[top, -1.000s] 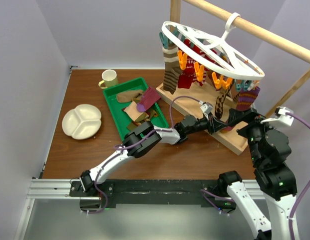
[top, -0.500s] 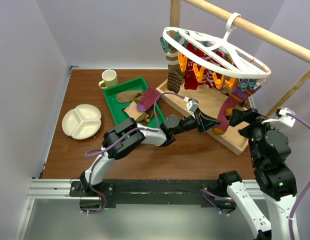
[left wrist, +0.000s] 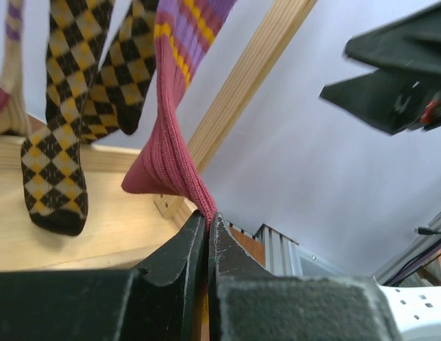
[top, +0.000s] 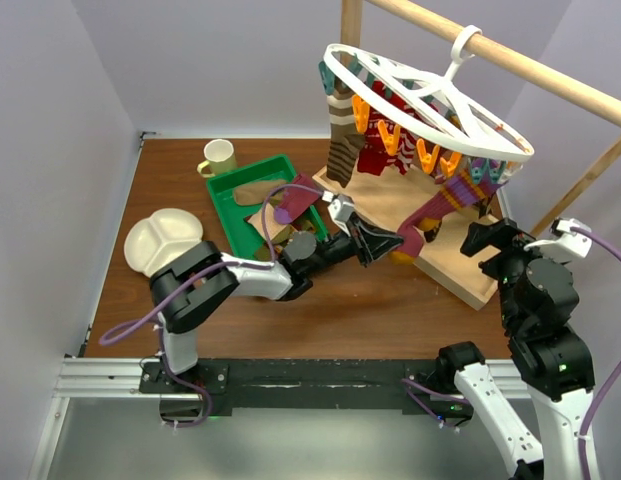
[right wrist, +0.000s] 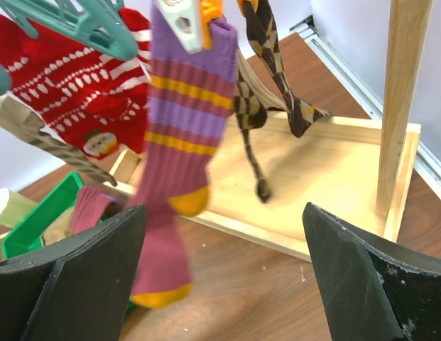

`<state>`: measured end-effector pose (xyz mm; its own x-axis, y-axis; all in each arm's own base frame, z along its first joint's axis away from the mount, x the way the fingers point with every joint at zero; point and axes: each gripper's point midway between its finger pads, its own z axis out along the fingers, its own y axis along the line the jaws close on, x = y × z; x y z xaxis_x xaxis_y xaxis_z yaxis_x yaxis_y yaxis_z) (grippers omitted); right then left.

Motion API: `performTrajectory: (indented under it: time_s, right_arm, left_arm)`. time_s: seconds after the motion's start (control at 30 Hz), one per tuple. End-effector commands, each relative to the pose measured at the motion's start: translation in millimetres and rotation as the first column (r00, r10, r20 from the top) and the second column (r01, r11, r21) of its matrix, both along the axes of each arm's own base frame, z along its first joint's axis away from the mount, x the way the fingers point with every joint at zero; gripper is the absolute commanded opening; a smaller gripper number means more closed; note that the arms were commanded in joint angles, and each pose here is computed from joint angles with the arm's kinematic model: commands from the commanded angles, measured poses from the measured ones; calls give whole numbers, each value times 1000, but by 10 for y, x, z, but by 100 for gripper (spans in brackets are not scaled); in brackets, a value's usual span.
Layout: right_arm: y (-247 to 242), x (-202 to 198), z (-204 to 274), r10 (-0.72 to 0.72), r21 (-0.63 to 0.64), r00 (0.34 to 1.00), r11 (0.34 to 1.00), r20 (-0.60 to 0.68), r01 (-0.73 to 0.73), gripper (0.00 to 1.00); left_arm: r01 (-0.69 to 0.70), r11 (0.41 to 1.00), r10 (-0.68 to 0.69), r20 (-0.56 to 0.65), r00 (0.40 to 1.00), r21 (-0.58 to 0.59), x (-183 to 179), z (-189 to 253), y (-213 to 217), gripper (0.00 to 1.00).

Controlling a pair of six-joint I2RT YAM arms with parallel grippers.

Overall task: Remove the socks clipped to the hanger
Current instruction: Remove the sock from the hanger.

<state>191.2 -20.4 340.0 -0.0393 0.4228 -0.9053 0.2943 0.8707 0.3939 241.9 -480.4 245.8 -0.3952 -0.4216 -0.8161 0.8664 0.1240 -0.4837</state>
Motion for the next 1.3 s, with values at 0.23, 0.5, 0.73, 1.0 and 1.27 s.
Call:
performTrajectory:
  time_s: [0.23,0.5,0.73,1.0,1.27]
  right_arm:
    - [111,120,-216,38,21,998,999,-43,-37,97]
    - [172,164,-121,72,31,997,997,36,-73,98]
    - [302,228,-46,136,41,985,989,106,-141,97]
    - [357,256,99,166,33,967,984,191,-175,96]
    - [345,324,129,154,22,960,986,234,-164,97]
  left_arm:
    - [-114,962,160,176,971,-247,-72,1034,787,0]
    - [-196,950,234,140,962,-243,-46,1113,1076,0]
    - [-277,937,300,81,951,-211,76,1119,1276,0]
    - [-371,918,374,-4,927,-138,222,1061,1410,0]
    - [-403,912,400,-49,915,-76,305,1048,1438,0]
